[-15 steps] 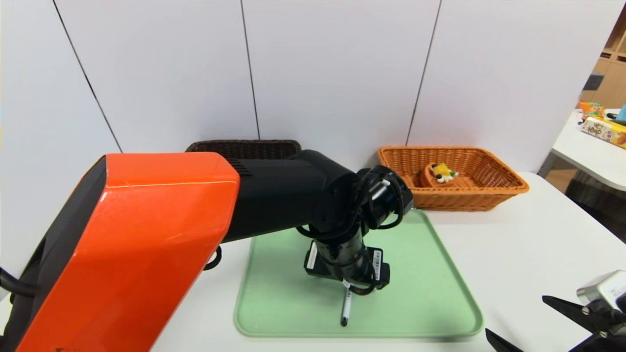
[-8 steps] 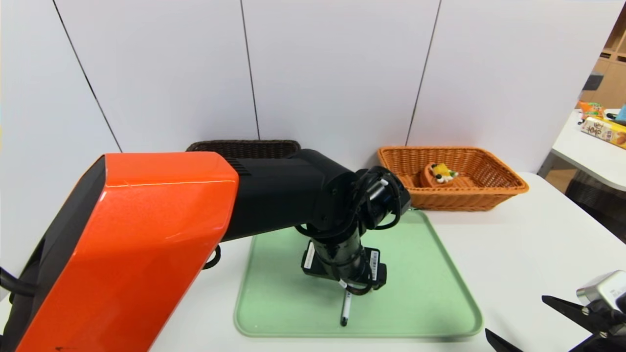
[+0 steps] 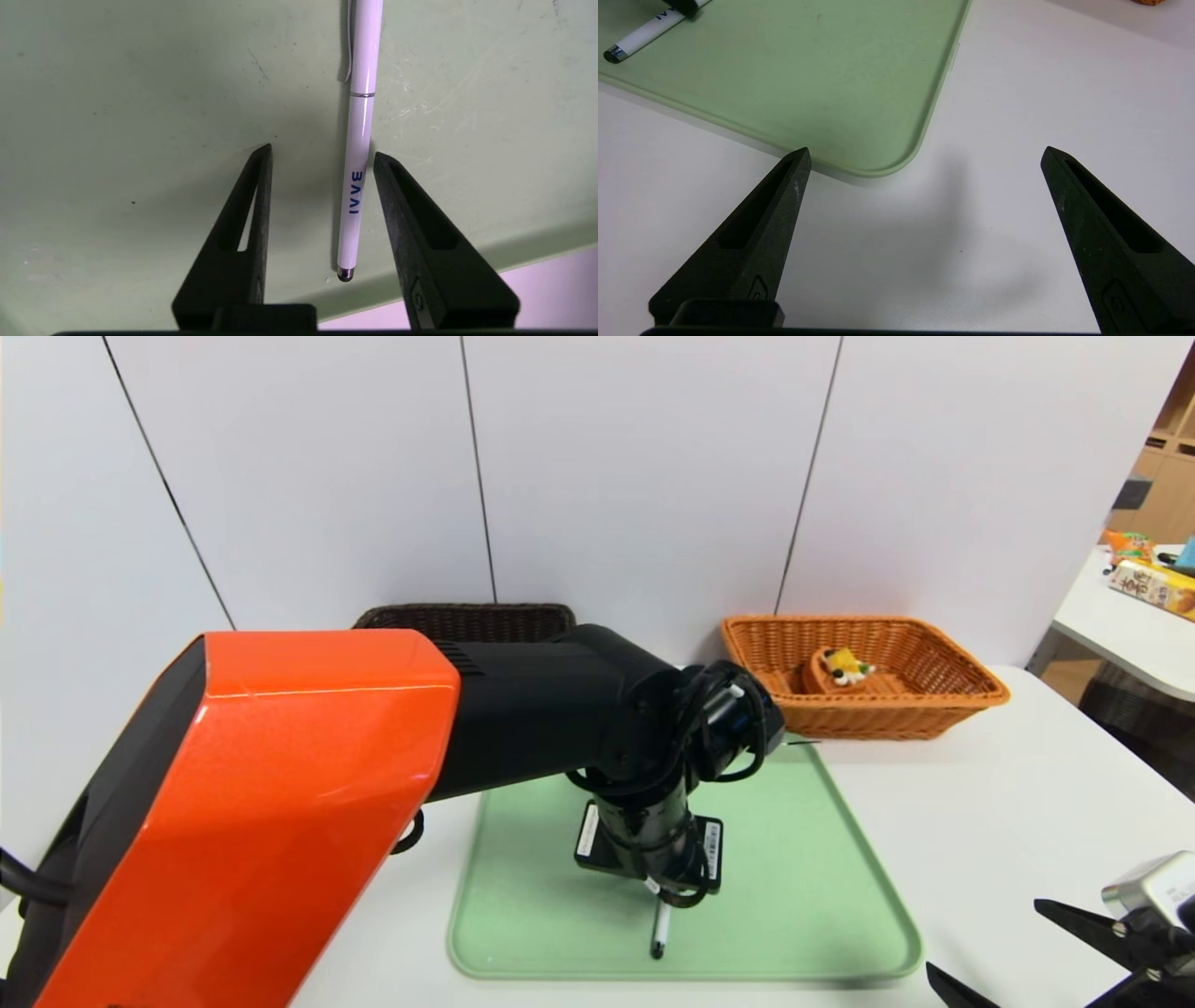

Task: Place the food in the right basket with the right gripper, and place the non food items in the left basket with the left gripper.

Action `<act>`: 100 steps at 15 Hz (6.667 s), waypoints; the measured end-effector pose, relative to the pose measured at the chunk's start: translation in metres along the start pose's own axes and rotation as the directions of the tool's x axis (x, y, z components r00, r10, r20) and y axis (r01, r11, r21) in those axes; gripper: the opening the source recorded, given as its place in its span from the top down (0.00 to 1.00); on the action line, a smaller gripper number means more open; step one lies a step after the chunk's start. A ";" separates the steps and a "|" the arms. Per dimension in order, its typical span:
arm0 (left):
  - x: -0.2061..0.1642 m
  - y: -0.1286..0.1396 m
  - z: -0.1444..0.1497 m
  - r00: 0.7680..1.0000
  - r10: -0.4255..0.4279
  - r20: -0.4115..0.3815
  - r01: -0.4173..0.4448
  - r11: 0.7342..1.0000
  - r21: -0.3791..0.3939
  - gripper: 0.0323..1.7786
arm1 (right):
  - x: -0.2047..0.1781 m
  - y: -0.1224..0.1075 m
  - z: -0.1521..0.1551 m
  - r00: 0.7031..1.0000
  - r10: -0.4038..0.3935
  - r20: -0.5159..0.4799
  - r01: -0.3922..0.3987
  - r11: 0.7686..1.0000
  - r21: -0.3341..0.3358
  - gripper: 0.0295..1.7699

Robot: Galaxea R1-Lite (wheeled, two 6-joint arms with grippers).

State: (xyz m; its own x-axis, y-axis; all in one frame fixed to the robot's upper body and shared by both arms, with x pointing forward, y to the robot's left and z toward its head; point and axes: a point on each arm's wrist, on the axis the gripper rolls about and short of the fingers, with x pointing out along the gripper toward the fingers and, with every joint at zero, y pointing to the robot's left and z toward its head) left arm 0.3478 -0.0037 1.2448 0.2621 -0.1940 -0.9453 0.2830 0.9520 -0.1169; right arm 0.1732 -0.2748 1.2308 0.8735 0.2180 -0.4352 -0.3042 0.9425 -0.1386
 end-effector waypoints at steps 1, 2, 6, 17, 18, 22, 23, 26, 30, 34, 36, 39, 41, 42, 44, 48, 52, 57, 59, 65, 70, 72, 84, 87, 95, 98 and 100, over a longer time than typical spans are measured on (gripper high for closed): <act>0.000 0.000 -0.001 1.000 0.005 -0.010 -0.005 1.000 0.005 0.99 | 0.000 0.000 0.000 1.000 -0.001 0.000 0.001 1.000 0.000 0.04; 0.000 0.000 -0.003 1.000 0.010 -0.017 -0.010 1.000 0.008 0.99 | 0.000 0.000 0.000 1.000 -0.001 0.002 0.001 1.000 0.001 0.04; -0.002 -0.001 -0.008 0.999 0.031 -0.043 -0.030 0.999 0.028 0.99 | -0.001 -0.001 0.000 1.000 -0.001 0.006 0.001 1.000 0.002 0.04; -0.081 0.006 -0.011 0.982 0.031 0.187 -0.082 0.959 0.271 0.99 | -0.002 -0.001 0.000 1.000 0.001 0.008 -0.001 1.000 0.003 0.04; -0.091 0.009 -0.011 0.974 0.045 0.224 -0.111 0.949 0.294 0.99 | -0.002 -0.001 0.000 1.000 0.001 0.008 -0.001 1.000 0.003 0.04; -0.135 0.025 -0.014 0.949 0.011 0.315 -0.164 0.870 0.465 0.99 | -0.002 -0.001 -0.001 1.000 0.002 0.005 -0.002 1.000 0.003 0.04; -0.146 0.033 -0.013 0.941 0.004 0.340 -0.187 0.842 0.507 0.99 | -0.002 -0.001 -0.001 1.000 0.001 0.005 -0.001 1.000 0.002 0.04; -0.180 0.063 -0.009 0.910 -0.002 0.415 -0.291 0.709 0.642 0.99 | -0.002 -0.001 -0.002 1.000 0.001 0.004 -0.001 1.000 0.002 0.04; -0.212 0.104 -0.006 0.879 0.022 0.476 -0.415 0.525 0.743 0.99 | -0.002 -0.001 -0.002 1.000 0.002 0.003 -0.002 1.000 0.000 0.04; -0.225 0.135 -0.002 0.859 0.071 0.507 -0.492 0.386 0.780 0.99 | -0.002 -0.001 -0.002 1.000 0.006 0.002 -0.006 1.000 -0.008 0.04; -0.227 0.145 0.002 0.852 0.094 0.515 -0.513 0.346 0.786 0.99 | -0.002 -0.001 -0.003 1.000 0.005 0.001 -0.005 1.000 -0.007 0.04; -0.224 0.160 0.013 0.838 0.097 0.536 -0.540 0.282 0.793 0.99 | -0.002 -0.001 -0.006 1.000 0.005 -0.007 -0.005 1.000 -0.011 0.04; -0.219 0.170 0.027 0.820 0.092 0.564 -0.569 0.219 0.792 0.99 | -0.002 -0.001 -0.006 1.000 0.005 -0.008 -0.005 1.000 -0.011 0.04; -0.215 0.176 0.034 0.812 0.100 0.575 -0.583 0.189 0.790 0.99 | -0.002 -0.001 -0.006 1.000 0.005 -0.008 -0.005 1.000 -0.011 0.04; -0.203 0.186 0.047 0.808 0.123 0.576 -0.589 0.179 0.788 0.99 | -0.002 -0.001 -0.006 1.000 0.004 -0.007 -0.004 1.000 -0.011 0.04; -0.174 0.205 0.071 0.813 0.134 0.566 -0.582 0.194 0.790 0.99 | -0.002 -0.001 -0.006 1.000 0.003 -0.009 -0.004 1.000 -0.014 0.04; -0.142 0.227 0.096 0.804 0.163 0.573 -0.594 0.163 0.788 0.99 | -0.002 -0.001 -0.006 1.000 0.003 -0.008 -0.004 1.000 -0.015 0.04; -0.101 0.247 0.119 0.798 0.193 0.571 -0.600 0.162 0.784 0.99 | -0.002 -0.001 -0.006 1.000 0.006 -0.009 -0.006 1.000 -0.016 0.04; -0.086 0.256 0.124 0.804 0.207 0.558 -0.591 0.170 0.789 0.99 | -0.002 -0.001 -0.007 1.000 0.008 -0.013 -0.009 1.000 -0.018 0.04; -0.057 0.271 0.131 0.821 0.229 0.522 -0.563 0.176 0.808 0.99 | -0.002 -0.001 -0.008 1.000 0.010 -0.016 -0.011 1.000 -0.021 0.04; -0.055 0.272 0.132 0.819 0.232 0.525 -0.565 0.163 0.809 0.60 | -0.002 -0.001 -0.009 1.000 0.013 -0.019 -0.013 1.000 -0.023 0.04; -0.058 0.272 0.135 0.801 0.230 0.553 -0.592 0.159 0.790 0.47 | -0.002 -0.001 -0.010 1.000 0.013 -0.023 -0.013 1.000 -0.025 0.04; -0.124 0.250 0.127 0.699 0.186 0.690 -0.714 0.238 0.659 0.13 | -0.002 0.000 -0.011 1.000 0.015 -0.025 -0.015 0.999 -0.037 0.04; -0.160 0.234 0.117 0.647 0.119 0.753 -0.739 0.338 0.582 0.10 | -0.002 -0.001 -0.011 1.000 0.012 -0.022 -0.013 0.999 -0.043 0.04; -0.256 0.192 0.063 0.497 0.019 0.867 -0.657 0.661 0.362 0.06 | -0.004 -0.002 -0.012 1.000 0.006 -0.012 -0.007 0.997 -0.071 0.04; -0.282 0.180 0.030 0.466 0.053 0.883 -0.574 0.777 0.256 0.06 | -0.007 -0.004 -0.012 1.000 0.001 0.007 0.000 0.997 -0.074 0.04; -0.290 0.176 0.001 0.466 0.079 0.881 -0.537 0.817 0.211 0.06 | -0.009 -0.005 -0.011 1.000 0.000 0.020 0.002 0.997 -0.083 0.04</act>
State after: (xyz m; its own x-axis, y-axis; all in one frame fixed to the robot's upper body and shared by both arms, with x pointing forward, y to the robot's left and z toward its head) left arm 0.3229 0.2195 1.4988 0.9576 -0.2238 -0.1815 0.2847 0.8316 0.4768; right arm 0.1626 -0.2845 1.2258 0.8811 0.2231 -0.4170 -0.3333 0.9185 -0.2128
